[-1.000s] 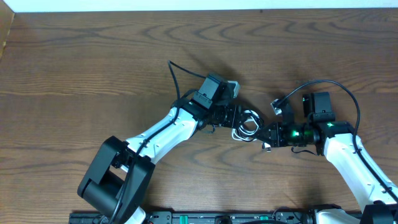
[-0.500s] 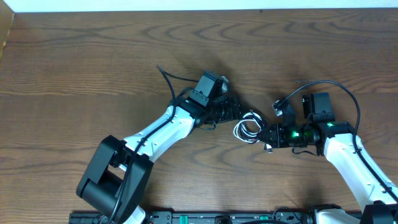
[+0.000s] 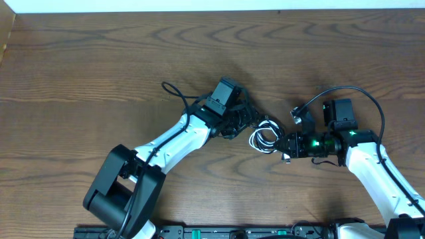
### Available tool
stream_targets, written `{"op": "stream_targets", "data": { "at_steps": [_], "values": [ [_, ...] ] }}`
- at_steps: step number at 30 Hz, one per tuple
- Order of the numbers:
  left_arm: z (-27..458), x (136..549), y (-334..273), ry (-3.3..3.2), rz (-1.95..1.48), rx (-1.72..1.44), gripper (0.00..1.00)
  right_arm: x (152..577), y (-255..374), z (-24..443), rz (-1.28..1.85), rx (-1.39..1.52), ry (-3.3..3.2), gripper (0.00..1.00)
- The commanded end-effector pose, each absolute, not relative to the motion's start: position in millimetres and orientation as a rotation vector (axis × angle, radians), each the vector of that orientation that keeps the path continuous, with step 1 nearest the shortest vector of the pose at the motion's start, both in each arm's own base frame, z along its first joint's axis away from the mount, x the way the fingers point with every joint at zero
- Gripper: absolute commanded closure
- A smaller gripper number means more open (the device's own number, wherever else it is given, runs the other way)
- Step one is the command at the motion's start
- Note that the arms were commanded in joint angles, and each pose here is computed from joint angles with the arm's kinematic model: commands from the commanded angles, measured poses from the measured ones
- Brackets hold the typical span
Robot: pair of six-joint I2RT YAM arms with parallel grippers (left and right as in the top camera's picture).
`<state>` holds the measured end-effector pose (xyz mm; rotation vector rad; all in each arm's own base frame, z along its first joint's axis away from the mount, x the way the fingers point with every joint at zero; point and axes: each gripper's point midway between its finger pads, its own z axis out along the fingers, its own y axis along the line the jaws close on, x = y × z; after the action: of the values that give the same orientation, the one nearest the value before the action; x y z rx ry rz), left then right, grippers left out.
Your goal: Untangle cables
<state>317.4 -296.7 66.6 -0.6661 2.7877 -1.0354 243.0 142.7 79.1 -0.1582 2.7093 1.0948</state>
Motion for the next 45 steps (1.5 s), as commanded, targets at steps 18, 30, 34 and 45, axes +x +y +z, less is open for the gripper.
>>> {"op": "stream_targets", "data": {
  "at_steps": [18, 30, 34, 45],
  "values": [
    [40, 323, -280, 2.812, -0.9, -0.64, 0.93, 242, 141, 74, 1.058, -0.156, 2.731, 0.99],
    [159, 344, -254, 2.476, -0.933, 0.018, 0.93, 245, 78, 37, 0.487, 0.121, 2.91, 0.94],
    [189, 332, -248, 2.417, -0.938, 0.076, 0.92, 245, 83, 39, 0.535, 0.112, 2.906, 0.76],
    [162, 303, -238, 2.594, -0.89, 0.053, 0.93, 247, 92, 43, 0.608, 0.096, 2.882, 0.6]
  ]
}}
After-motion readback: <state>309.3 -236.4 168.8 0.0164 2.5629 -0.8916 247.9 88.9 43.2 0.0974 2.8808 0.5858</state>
